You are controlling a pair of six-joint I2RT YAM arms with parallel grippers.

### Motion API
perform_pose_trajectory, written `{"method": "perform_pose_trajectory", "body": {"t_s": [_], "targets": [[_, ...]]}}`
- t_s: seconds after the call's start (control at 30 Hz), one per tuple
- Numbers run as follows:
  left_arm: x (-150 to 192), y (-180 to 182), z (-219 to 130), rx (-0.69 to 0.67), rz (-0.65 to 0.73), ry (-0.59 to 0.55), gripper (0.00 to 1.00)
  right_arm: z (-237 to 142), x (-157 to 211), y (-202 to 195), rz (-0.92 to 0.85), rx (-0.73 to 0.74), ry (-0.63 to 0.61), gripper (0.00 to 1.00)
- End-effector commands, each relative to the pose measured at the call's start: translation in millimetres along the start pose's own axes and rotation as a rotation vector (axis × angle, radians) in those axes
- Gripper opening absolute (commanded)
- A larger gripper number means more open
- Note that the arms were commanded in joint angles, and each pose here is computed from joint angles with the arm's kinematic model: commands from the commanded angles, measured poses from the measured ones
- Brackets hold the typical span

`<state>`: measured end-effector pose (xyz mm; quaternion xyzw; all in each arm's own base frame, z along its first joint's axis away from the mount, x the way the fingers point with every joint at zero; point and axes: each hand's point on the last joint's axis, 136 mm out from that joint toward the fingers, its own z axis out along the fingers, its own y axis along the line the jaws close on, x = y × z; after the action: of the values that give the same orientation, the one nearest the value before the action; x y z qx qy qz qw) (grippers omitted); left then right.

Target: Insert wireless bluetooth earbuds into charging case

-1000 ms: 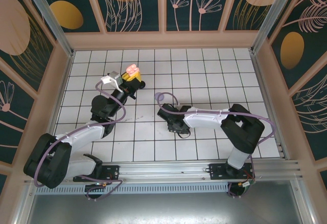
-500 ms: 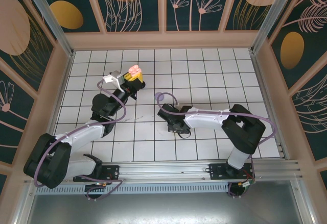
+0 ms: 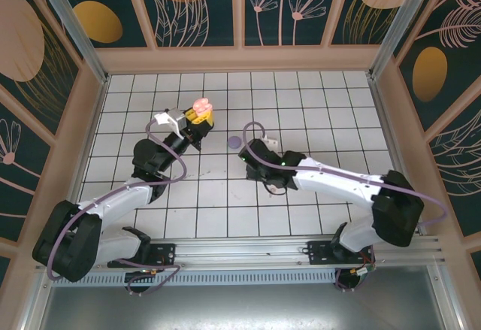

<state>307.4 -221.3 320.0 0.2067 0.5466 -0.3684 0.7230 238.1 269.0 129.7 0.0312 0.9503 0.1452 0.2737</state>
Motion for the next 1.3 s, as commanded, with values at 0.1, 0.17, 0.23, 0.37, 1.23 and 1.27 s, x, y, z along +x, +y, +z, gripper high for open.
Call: {"method": "perform_pose_trajectory", "body": {"t_s": [0.1,0.17,0.23,0.37,1.23,1.27], "targets": [[-12,-36,-3,0.153,0.161,-0.048,0.00,-78,-91,26,-0.054,-0.146,-0.282,0.13],[-9,-41,-4,0.173,0.180,-0.045,0.00,-101,-114,32,-0.061,-0.196,-0.354,0.13],[-6,-45,-5,0.186,0.194,-0.046,0.00,-124,-137,39,-0.073,-0.249,-0.422,0.13],[1,-47,-7,0.173,0.231,-0.039,0.00,-157,-165,55,-0.119,-0.338,-0.527,0.13],[16,-73,0,0.323,0.298,0.018,0.00,-190,-113,149,-0.522,-0.796,-0.640,0.11],[15,-74,0,0.324,0.294,0.018,0.00,-188,-112,150,-0.520,-0.798,-0.639,0.11]]}}
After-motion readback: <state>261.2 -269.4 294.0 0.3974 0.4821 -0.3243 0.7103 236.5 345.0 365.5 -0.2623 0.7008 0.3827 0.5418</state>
